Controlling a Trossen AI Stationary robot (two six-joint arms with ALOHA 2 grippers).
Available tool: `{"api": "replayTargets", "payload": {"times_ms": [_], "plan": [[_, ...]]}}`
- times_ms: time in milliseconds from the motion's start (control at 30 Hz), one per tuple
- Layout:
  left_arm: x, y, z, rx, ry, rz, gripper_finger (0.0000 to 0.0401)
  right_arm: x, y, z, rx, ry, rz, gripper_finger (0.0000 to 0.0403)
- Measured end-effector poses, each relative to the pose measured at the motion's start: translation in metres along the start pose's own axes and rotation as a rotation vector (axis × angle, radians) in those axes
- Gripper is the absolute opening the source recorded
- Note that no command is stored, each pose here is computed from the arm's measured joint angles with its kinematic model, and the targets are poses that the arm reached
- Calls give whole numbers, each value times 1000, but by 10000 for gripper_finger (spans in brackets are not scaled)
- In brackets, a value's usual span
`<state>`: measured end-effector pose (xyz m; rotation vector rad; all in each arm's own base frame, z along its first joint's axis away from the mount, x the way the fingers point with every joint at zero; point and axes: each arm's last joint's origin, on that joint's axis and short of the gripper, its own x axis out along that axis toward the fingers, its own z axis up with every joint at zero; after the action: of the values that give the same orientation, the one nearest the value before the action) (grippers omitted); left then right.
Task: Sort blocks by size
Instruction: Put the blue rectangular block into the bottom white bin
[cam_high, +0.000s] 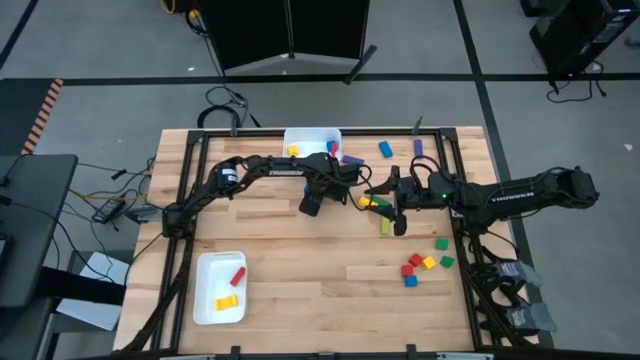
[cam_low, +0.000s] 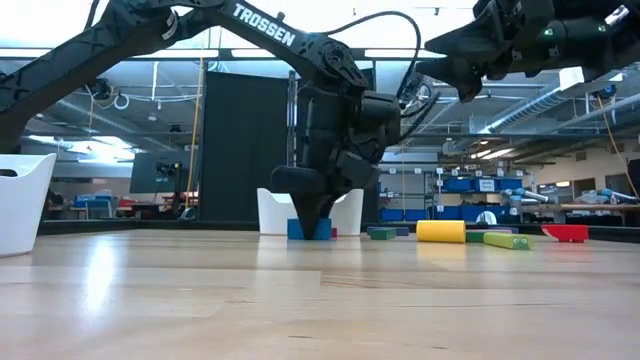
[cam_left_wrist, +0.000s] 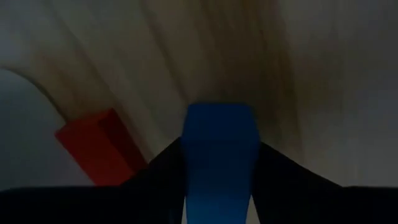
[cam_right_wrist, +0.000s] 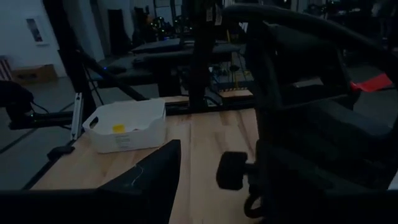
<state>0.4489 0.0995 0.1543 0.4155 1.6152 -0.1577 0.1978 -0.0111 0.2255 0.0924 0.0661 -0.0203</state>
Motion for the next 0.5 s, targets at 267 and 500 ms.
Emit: {"api": "replayTargets", "payload": {"times_ms": [267,500], "plan": [[-49,-24,8,-40,-177,-43,140,0,17,5,-83,-59,153,220],[-109,-75,-6,-51,-142,-83,140,-3,34,7,-151,-93,330,220]]}}
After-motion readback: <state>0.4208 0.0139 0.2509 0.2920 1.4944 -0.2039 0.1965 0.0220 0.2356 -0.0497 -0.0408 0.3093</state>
